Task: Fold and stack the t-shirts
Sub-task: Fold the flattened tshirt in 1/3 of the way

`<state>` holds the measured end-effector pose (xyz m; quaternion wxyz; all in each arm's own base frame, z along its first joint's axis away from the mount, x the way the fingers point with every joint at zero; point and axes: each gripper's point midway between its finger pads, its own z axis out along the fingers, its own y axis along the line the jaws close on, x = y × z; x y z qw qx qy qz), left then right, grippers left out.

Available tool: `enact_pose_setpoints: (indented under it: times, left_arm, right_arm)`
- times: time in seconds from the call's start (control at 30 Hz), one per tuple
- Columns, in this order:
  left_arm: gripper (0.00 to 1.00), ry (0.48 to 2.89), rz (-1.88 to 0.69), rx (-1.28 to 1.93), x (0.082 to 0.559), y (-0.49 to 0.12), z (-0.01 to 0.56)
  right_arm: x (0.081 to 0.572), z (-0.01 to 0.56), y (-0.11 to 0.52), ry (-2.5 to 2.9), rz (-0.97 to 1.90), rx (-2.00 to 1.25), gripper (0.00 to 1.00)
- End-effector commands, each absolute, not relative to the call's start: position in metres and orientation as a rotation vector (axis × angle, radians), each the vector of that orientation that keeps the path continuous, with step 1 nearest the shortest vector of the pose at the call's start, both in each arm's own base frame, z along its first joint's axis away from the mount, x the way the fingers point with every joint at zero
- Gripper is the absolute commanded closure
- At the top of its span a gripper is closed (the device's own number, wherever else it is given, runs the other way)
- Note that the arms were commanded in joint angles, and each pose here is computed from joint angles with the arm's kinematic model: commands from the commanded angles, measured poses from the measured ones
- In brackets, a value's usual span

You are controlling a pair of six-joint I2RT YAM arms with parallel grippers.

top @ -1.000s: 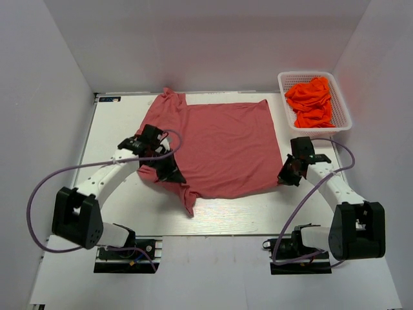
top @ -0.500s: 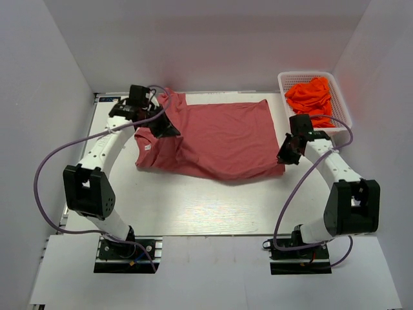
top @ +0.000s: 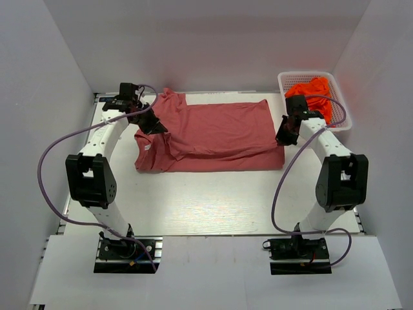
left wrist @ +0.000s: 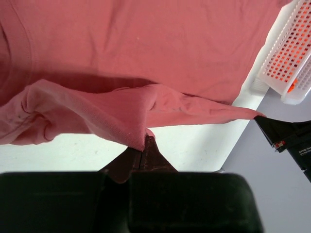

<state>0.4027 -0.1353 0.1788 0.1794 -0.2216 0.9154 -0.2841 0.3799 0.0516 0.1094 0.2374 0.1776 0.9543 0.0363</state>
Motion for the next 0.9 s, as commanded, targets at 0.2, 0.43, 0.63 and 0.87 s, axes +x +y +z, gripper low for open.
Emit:
enact_pose_setpoints:
  times: [0.2,0.43,0.63,0.87]
  left_arm:
    - [1.00,2.540,-0.804,-0.632,0.428,-0.124,0.179]
    - [1.00,2.552,-0.757,-0.589,0.468,-0.118,0.160]
    - [0.11,2.545,-0.631,-0.583,0.520,-0.102,0.145]
    - [0.00,2.580,-0.426,-0.534,0.499,-0.077,0.157]
  right_arm:
    - [0.431,0.123,0.048,2.556,0.060,0.427,1.00]
    - [0.460,0.106,0.051,2.574,0.056,0.351,1.00]
    - [0.478,0.109,0.069,2.568,0.148,0.215,0.78]
    - [0.460,0.145,0.106,2.465,0.360,0.023,0.37]
